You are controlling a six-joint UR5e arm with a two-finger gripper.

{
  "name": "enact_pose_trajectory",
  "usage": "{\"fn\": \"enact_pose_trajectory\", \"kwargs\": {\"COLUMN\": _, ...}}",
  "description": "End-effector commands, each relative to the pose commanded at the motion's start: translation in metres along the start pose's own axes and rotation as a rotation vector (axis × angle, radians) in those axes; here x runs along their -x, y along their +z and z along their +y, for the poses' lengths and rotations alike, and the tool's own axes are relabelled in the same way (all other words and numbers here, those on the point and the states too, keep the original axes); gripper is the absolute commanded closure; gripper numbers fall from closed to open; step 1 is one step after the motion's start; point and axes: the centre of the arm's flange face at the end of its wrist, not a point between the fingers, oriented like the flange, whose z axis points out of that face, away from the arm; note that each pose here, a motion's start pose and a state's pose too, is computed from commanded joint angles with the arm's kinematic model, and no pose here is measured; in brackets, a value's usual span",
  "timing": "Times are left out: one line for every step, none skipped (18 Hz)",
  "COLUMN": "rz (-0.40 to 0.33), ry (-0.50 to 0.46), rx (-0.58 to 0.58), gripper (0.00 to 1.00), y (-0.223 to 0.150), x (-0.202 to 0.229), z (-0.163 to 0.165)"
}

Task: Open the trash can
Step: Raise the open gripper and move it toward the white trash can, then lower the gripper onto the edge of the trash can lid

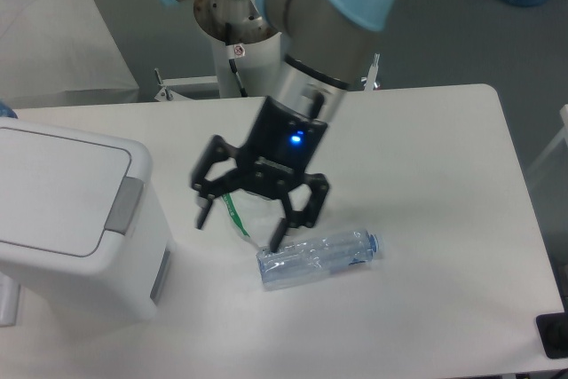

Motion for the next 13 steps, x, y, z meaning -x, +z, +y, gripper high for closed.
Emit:
{"fn": "enact_pose_trajectory", "kwargs": {"rz": 0.003, "ry": -0.004, "rx": 0.009, "gripper": 0.00, "y": 0.001, "x": -0.003, "z": 0.011}}
{"fn": "enact_pose_trajectory", "kwargs": {"rz": 0.006, "ry": -0.009, "rx": 0.016, "gripper": 0.00, "y": 0.001, "x": -0.007, "z": 0.020}}
{"fn": "enact_pose_trajectory", "kwargs": {"rz": 0.007, "ry": -0.010, "rx": 0.017, "gripper": 0.00, "y": -0.001, "x": -0.011, "z": 0.024}}
{"fn": "enact_pose_trajectory", "kwargs": {"rz": 0.015, "ry": -0.002, "rx": 0.025, "gripper": 0.00, "y": 0.004, "x": -0.018, "z": 0.027}}
{"fn": "enact_pose_trajectory", "kwargs": {"rz": 0.023, "ry": 0.007, "rx": 0.030, "gripper": 0.00, "y": 0.008, "x": -0.025, "z": 0.026}}
{"fn": "enact_pose_trajectory", "kwargs": {"rz": 0.028, "ry": 0.014, "rx": 0.033, "gripper": 0.00, "y": 0.010, "x": -0.029, "z": 0.025}}
{"fn": "enact_pose_trajectory", "kwargs": {"rz": 0.034, "ry": 0.021, "rx": 0.039, "gripper": 0.00, "y": 0.015, "x": -0.033, "z": 0.025}}
{"fn": "enact_pose_trajectory", "kwargs": {"rz": 0.038, "ry": 0.024, "rx": 0.044, "gripper": 0.00, "y": 0.020, "x": -0.034, "z": 0.025}}
{"fn": "enact_pose_trajectory", "kwargs": {"rz": 0.041, "ry": 0.028, "rx": 0.046, "gripper": 0.00, "y": 0.025, "x": -0.033, "z": 0.026}}
{"fn": "enact_pose_trajectory", "kwargs": {"rz": 0.047, "ry": 0.033, "rx": 0.051, "gripper": 0.00, "y": 0.031, "x": -0.036, "z": 0.027}}
{"fn": "enact_pose_trajectory", "kwargs": {"rz": 0.048, "ry": 0.034, "rx": 0.052, "gripper": 0.00, "y": 0.032, "x": -0.036, "z": 0.027}}
{"fn": "enact_pose_trajectory", "kwargs": {"rz": 0.048, "ry": 0.035, "rx": 0.053, "gripper": 0.00, "y": 0.033, "x": -0.037, "z": 0.027}}
{"fn": "enact_pose_trajectory", "kwargs": {"rz": 0.049, "ry": 0.034, "rx": 0.054, "gripper": 0.00, "y": 0.034, "x": -0.035, "z": 0.026}}
